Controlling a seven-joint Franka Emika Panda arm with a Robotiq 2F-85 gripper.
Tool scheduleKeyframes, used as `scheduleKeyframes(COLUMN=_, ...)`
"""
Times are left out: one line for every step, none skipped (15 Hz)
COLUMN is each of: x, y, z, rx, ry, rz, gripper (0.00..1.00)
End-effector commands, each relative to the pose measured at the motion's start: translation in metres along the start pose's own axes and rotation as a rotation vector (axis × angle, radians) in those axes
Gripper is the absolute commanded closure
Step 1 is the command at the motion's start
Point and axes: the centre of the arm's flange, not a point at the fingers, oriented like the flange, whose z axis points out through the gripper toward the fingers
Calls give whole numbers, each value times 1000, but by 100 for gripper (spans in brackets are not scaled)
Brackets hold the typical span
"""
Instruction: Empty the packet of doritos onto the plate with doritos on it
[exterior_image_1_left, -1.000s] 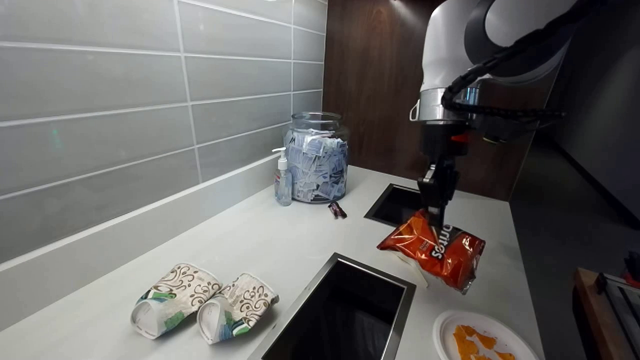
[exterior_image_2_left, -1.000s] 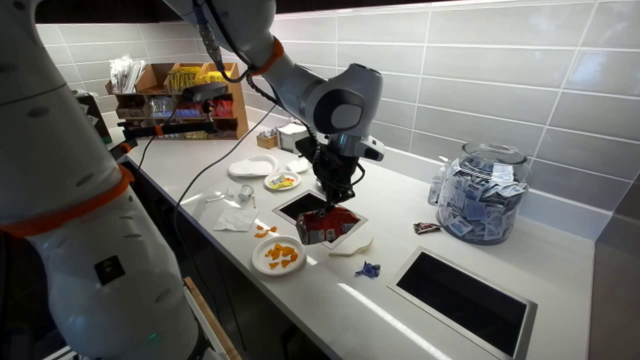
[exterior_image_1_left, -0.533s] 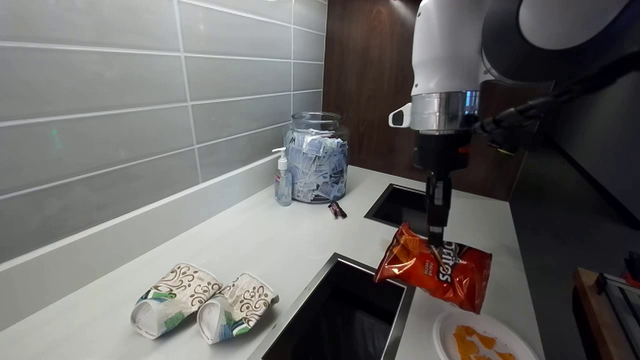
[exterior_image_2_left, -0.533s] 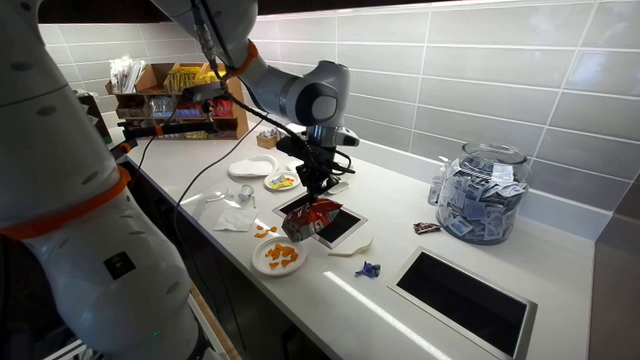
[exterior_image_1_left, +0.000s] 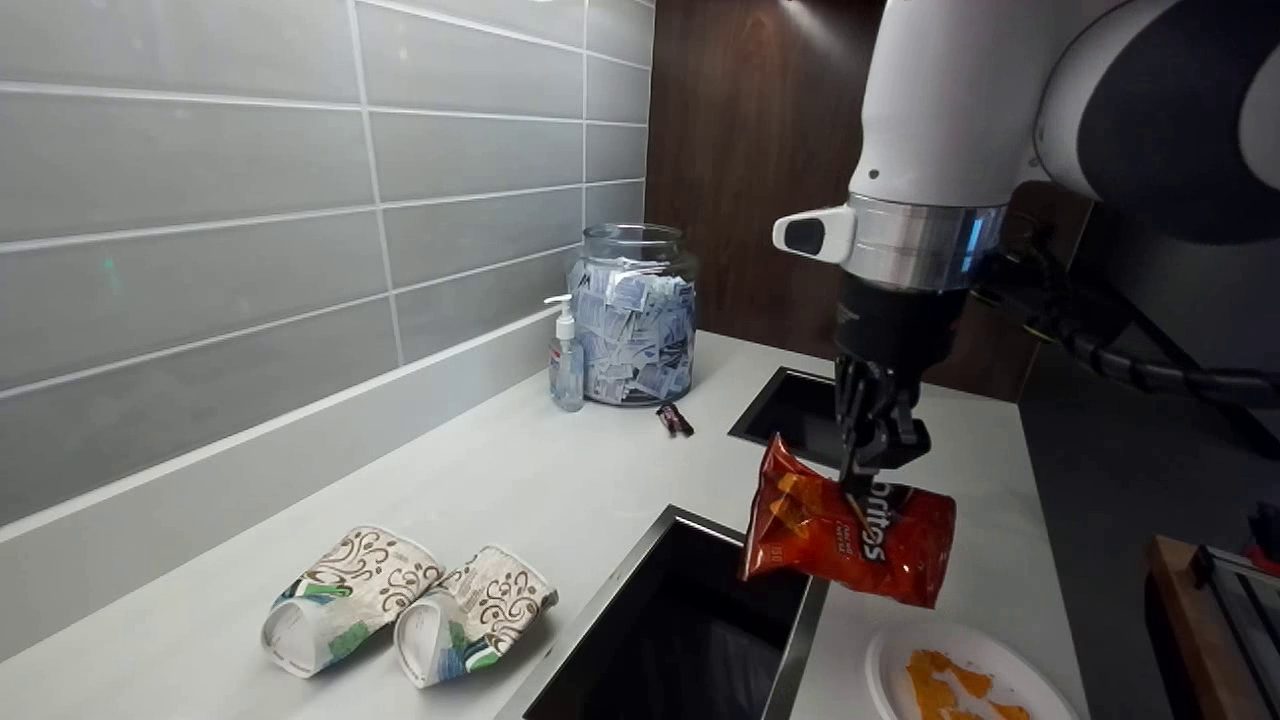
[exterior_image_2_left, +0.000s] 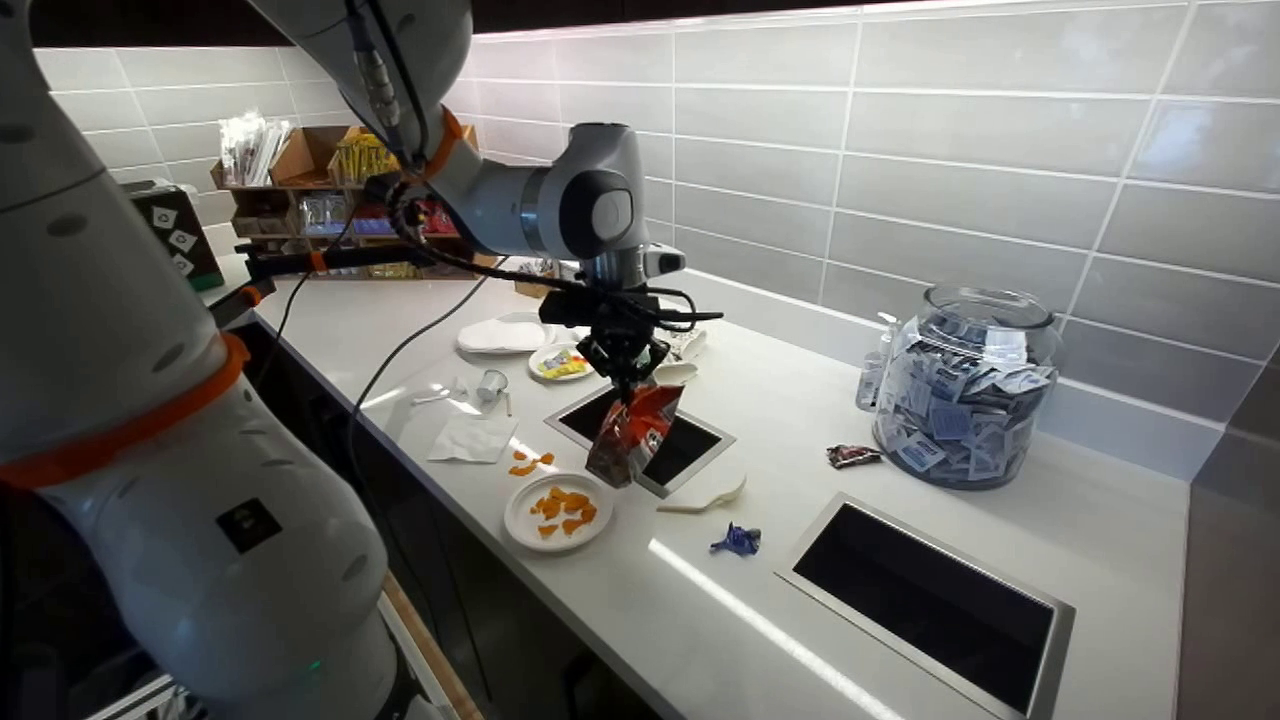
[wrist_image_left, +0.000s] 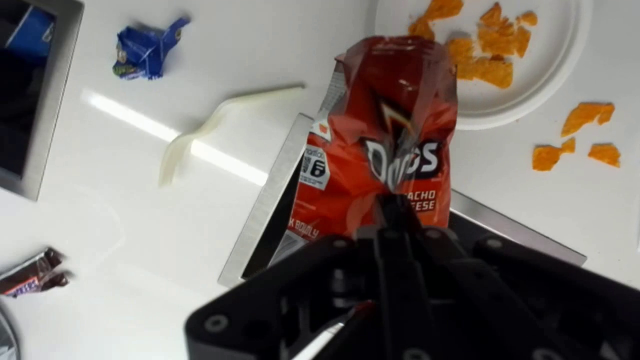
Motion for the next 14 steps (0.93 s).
scheduleKeyframes(x=0, y=-1, z=0, rx=-12, ry=40, rz=-8, gripper=99)
scheduleKeyframes(x=-1, y=-2, z=0, rx=-19, ry=67, rz=-10, gripper=99)
scheduleKeyframes(x=-3, y=-2, z=0, rx=-22, ry=78, rz=-10, gripper=99)
scheduleKeyframes(x=-4, y=-2, z=0, rx=-23, ry=80, rz=-10, gripper=99)
scheduleKeyframes(x=-4, y=-2, z=-1, rx=-24, ry=82, rz=-10, gripper=99)
scheduleKeyframes(x=-4, y=-2, z=-2, rx=-25, ry=83, rz=-10, gripper=100)
scheduleKeyframes(x=-5, y=-3, z=-6, rx=-30, ry=97, rz=-11, gripper=100)
scheduleKeyframes(x=-7, y=-5, z=-9, rx=-31, ry=109, rz=-8, gripper=100)
scheduleKeyframes(x=-10, y=-6, z=-11, rx=-29, ry=119, rz=1, gripper=100)
scheduleKeyframes(x=-14, y=-6, z=-12, rx=-29, ry=131, rz=18, gripper=100)
scheduleKeyframes(x=-17, y=-8, z=-14, rx=-25, ry=152, rz=21, gripper=100)
scheduleKeyframes(x=-19, y=-10, z=-16, rx=-28, ry=167, rz=32, gripper=100)
scheduleKeyframes(x=-21, y=-14, z=-19, rx=-30, ry=186, rz=31, gripper=100)
scheduleKeyframes(x=-23, y=-16, z=-22, rx=-40, ry=204, rz=42, gripper=100)
